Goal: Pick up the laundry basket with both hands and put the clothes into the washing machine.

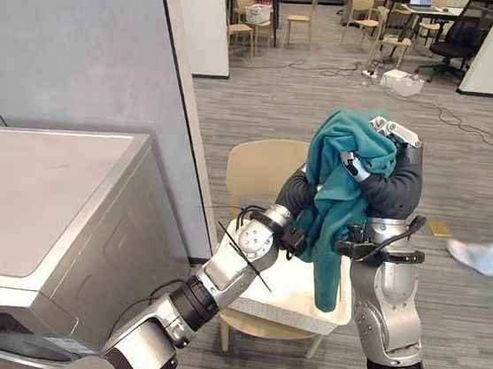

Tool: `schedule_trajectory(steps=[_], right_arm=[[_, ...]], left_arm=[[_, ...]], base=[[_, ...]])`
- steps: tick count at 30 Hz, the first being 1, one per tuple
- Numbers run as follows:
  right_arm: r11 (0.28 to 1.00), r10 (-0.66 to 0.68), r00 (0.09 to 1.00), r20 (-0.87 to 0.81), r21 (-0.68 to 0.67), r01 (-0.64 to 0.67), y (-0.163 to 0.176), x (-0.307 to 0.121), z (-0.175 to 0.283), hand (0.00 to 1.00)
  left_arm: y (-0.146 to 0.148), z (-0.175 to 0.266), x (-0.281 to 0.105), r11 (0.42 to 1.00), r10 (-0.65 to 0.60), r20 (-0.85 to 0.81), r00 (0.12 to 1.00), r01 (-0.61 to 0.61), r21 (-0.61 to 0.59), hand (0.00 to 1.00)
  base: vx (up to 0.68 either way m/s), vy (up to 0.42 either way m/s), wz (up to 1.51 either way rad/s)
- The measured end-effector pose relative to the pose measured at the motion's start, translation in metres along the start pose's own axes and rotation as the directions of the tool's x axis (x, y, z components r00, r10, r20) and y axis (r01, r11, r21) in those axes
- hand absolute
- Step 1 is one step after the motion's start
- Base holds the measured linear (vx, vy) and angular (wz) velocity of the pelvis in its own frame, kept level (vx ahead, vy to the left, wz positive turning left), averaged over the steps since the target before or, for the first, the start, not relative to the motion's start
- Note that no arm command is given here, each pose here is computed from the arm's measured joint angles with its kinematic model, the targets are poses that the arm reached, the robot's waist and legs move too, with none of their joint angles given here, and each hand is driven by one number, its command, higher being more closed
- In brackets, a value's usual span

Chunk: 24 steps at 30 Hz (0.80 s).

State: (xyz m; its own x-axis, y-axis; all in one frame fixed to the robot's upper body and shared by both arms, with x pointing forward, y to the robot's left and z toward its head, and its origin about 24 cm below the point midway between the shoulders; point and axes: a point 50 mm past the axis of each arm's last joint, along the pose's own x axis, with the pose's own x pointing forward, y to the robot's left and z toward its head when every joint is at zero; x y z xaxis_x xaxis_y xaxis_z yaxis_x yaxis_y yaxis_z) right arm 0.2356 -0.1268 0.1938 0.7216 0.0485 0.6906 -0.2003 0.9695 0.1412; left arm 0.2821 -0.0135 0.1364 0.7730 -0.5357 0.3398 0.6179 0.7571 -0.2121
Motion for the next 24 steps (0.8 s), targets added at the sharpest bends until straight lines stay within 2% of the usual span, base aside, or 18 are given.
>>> schedule_trajectory(steps=[9, 10, 16, 19, 24], right_arm=[[0.999, -0.049, 0.999, 0.001, -0.001, 0.049, -0.007, -0.008, 0.004, 1.00], [0.999, -0.052, 0.999, 0.012, 0.001, 0.052, -0.008, -0.010, 0.006, 0.00], [0.995, -0.092, 0.994, -0.053, 0.033, 0.094, -0.014, -0.035, 0.006, 0.00], [0.991, -0.069, 0.988, -0.136, 0.103, 0.083, -0.011, -0.055, 0.003, 0.00], [0.988, -0.124, 0.979, -0.164, 0.066, 0.137, -0.025, -0.073, 0.012, 0.00]], left_arm=[[-0.005, 0.007, 0.001, 1.000, -0.026, 0.029, 0.999, 0.026, -0.002, 1.00], [-0.006, 0.009, 0.001, 0.999, -0.033, 0.037, 0.999, 0.033, -0.003, 1.00], [0.001, 0.013, 0.002, 1.000, 0.006, 0.055, 0.998, -0.005, -0.007, 1.00], [0.010, 0.017, 0.003, 0.999, 0.046, 0.070, 0.997, -0.045, -0.011, 1.00], [0.017, 0.023, -0.009, 0.988, 0.138, 0.115, 0.984, -0.128, -0.089, 1.00]], base=[[0.00, 0.000, -0.03], [0.00, -0.005, -0.06], [0.00, -0.001, -0.01], [0.01, 0.000, -0.04], [0.02, 0.002, -0.09]])
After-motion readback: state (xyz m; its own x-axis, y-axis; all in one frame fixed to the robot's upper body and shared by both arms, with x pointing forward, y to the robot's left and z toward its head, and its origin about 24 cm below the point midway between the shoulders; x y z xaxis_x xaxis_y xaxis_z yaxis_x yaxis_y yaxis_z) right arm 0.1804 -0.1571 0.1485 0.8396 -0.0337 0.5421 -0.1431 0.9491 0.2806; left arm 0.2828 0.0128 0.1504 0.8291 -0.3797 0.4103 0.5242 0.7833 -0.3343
